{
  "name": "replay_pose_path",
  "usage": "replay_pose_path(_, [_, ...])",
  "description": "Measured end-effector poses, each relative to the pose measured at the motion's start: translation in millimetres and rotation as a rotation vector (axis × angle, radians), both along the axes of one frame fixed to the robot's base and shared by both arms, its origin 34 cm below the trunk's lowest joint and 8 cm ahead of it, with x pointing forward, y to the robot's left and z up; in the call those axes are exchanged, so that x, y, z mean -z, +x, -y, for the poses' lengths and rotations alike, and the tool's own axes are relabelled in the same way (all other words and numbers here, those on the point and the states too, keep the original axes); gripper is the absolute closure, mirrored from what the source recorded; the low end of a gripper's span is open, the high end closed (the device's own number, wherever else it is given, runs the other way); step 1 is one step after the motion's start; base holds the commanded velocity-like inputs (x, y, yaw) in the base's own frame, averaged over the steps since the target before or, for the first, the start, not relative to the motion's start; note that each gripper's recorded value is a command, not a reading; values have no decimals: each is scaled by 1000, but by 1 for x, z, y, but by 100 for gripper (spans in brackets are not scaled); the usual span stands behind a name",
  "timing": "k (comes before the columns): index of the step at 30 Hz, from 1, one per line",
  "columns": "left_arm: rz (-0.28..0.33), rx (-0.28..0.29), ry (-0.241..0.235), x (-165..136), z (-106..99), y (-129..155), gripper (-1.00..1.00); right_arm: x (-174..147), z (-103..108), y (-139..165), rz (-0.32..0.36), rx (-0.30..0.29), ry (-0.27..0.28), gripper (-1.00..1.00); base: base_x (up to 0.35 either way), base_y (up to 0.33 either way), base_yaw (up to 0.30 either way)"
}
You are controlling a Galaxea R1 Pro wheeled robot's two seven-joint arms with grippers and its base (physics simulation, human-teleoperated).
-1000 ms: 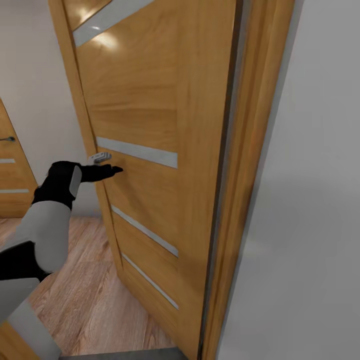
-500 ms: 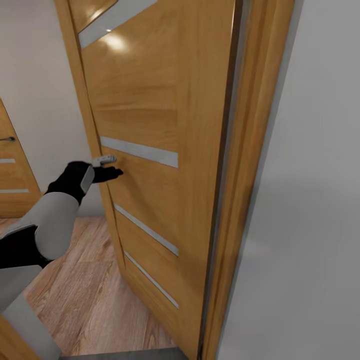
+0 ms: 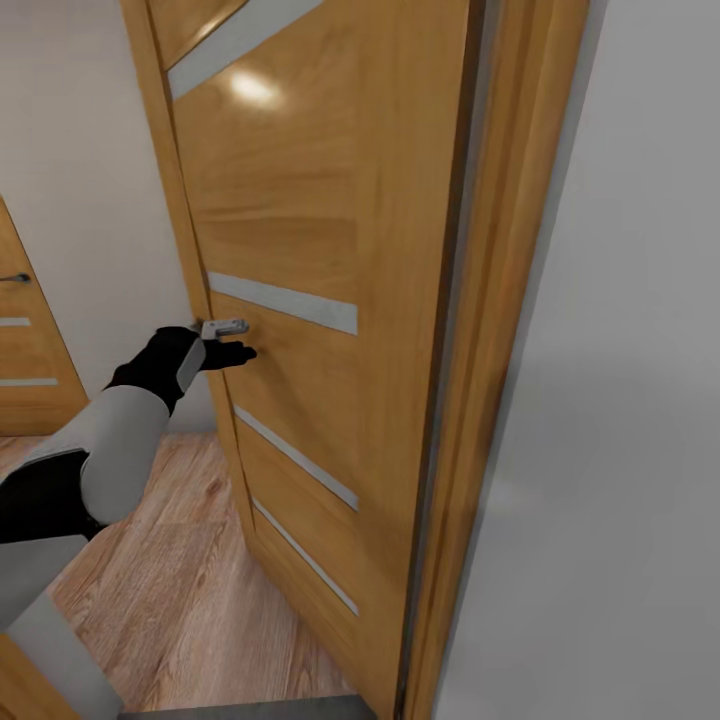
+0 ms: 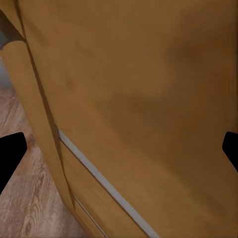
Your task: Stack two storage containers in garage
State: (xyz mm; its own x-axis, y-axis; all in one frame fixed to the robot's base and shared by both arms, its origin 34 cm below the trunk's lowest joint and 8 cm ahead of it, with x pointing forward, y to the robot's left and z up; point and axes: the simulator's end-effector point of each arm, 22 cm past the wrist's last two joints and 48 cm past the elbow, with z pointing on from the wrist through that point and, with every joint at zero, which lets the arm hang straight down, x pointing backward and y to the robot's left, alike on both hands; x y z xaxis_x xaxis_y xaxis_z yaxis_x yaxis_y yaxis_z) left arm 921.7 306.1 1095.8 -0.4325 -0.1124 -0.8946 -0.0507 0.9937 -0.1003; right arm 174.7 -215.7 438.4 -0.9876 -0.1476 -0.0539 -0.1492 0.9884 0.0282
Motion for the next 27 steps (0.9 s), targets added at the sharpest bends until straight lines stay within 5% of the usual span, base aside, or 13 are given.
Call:
replay_pose_path(13, [68,4,-4,-17,-2,5,-100,0,-1,8,9,1,4,-100,-19,0,0])
replay_pose_path(27, [91,9,-4,-22,-2,6,-100,0,-4,9,9,2,10,-100,-182,0,-115])
